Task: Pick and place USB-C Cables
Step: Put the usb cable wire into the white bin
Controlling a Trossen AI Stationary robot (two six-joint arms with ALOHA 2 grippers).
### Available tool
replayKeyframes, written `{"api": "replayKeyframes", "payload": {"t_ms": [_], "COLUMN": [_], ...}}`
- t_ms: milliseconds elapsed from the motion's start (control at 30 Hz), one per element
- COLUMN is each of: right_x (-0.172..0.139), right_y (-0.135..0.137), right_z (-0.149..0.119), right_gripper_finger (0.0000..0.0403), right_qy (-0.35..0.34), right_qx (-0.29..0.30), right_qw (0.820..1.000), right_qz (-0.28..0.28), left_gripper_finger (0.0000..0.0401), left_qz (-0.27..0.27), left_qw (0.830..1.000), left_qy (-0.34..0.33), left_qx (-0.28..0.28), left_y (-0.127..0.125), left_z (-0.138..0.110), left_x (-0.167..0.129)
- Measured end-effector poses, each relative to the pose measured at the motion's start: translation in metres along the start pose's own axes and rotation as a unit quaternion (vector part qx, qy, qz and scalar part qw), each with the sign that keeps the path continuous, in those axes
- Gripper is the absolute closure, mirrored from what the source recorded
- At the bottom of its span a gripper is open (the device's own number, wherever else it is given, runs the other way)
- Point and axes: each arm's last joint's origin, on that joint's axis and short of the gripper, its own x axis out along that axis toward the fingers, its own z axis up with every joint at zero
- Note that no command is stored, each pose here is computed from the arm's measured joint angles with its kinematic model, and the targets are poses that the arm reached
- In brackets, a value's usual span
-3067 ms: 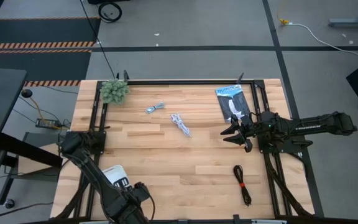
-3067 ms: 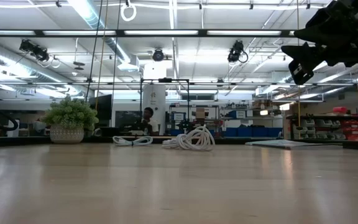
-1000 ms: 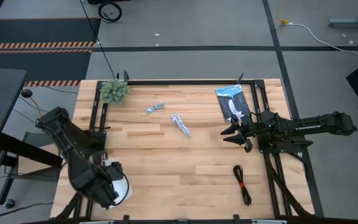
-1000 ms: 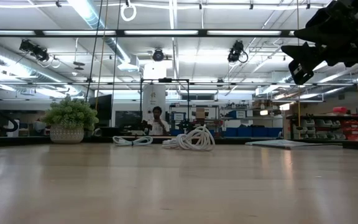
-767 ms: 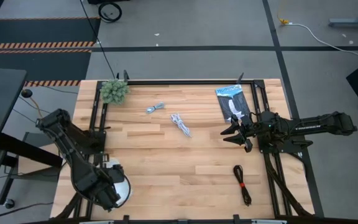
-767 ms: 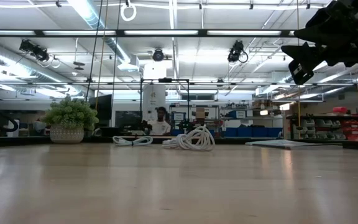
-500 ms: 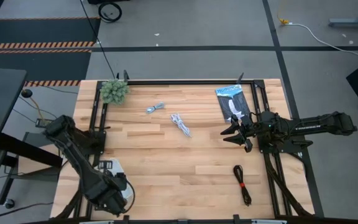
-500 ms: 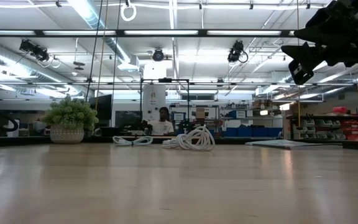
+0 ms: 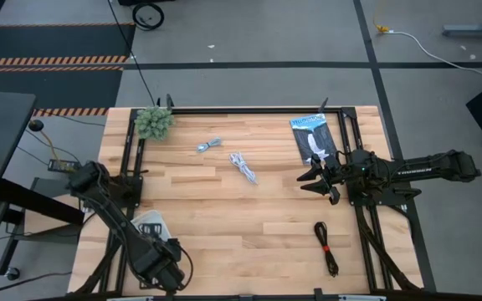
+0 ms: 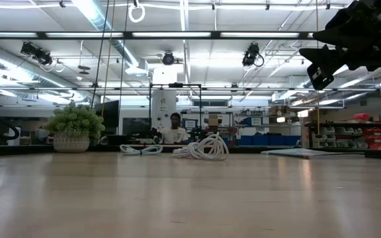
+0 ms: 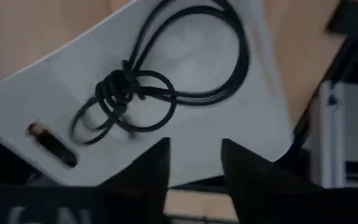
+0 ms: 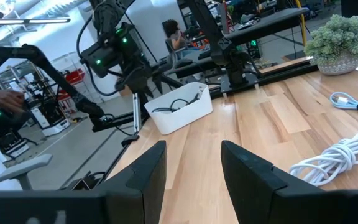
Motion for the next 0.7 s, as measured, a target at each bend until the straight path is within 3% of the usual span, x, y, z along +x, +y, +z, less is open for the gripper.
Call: {"api": "replayKeyframes", "payload": {"t_ms": [100, 233, 433, 700], "right_x": [0.0, 0.0, 0.0, 0.0], "right_y": [0.0, 0.0, 0.0, 0.0], "right_z": [0.0, 0.0, 0.0, 0.0], "right_gripper_finger": [0.0243, 0.0243, 0.0243, 0.0243], "right_qy": [0.0, 0.0, 0.0, 0.0], "right_qx": [0.0, 0.0, 0.0, 0.0], "right_qw": [1.0, 1.0, 1.0, 1.0], "right_qz": [0.0, 0.0, 0.0, 0.0], "left_gripper_finger": [0.0201, 0.0186, 0.0204, 0.0241], "left_qz": [-0.009, -0.002, 0.041, 0.14], "left_qw": [1.0, 1.0, 0.996, 0.977], "left_qy": [0.012, 0.005, -0.054, -0.141], "left_qx": [-0.019, -0.03, -0.06, -0.079], "left_y": [0.002, 0.006, 0.019, 0.065], "left_z": [0.002, 0.005, 0.02, 0.059], "left_x": [-0.002, -0.008, -0.011, -0.019]}}
